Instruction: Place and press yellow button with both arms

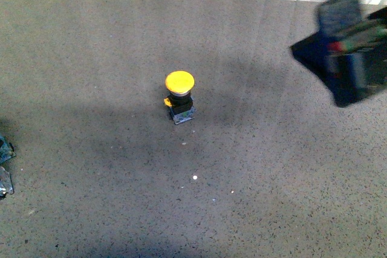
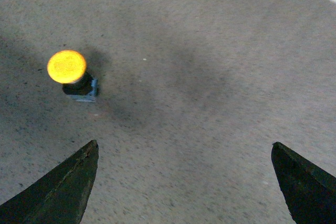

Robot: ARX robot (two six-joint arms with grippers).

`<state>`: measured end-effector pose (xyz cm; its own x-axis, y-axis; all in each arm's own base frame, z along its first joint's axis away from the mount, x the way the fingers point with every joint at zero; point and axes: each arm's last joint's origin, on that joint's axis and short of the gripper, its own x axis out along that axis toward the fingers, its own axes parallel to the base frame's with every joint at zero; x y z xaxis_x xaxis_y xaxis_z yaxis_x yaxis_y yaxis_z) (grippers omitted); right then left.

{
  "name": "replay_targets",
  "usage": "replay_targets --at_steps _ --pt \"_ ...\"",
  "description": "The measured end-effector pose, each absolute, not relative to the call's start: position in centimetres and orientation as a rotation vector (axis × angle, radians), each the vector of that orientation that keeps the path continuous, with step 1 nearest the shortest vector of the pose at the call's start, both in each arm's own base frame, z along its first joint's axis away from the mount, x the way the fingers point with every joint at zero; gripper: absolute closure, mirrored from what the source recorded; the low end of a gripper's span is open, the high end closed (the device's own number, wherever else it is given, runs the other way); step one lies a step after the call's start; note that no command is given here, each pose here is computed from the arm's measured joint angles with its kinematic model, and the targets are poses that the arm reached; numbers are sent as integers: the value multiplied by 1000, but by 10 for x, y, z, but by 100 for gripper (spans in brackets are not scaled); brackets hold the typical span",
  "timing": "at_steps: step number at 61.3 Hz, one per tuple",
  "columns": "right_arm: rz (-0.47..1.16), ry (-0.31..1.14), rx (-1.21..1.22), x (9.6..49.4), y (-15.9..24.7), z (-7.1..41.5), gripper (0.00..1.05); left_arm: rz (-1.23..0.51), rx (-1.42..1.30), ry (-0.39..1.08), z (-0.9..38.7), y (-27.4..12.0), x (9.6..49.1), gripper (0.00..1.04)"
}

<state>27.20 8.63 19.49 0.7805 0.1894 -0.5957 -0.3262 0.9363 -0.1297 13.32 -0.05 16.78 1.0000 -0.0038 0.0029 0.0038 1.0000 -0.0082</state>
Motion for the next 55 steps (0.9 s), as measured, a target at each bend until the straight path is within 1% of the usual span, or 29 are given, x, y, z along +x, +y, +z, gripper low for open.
replay_targets --at_steps 3,10,12,15,22,28,29,32,34,55 --pt "296 648 -227 282 96 189 12 -3 -8 -4 168 0 132 103" --pt "324 724 -232 301 119 173 33 -4 -8 -8 170 0 127 103" --pt "325 729 -236 304 122 172 36 -4 -8 -9 170 0 126 103" --pt "325 735 -240 310 129 170 45 -4 -8 -10 170 0 125 103" --pt "336 729 -232 318 141 170 61 -4 -8 -11 170 0 122 103" --pt "367 737 -208 323 157 171 84 -4 -8 -13 171 0 118 103" --pt "373 743 -199 324 160 170 89 -4 -8 -14 171 0 117 103" --pt "387 759 -186 326 165 166 100 -4 -8 -14 171 0 116 103" --pt "388 767 -186 327 167 164 104 -4 -8 -14 171 0 115 103" --pt "389 807 -155 339 177 150 103 -4 -8 -14 171 0 110 103"
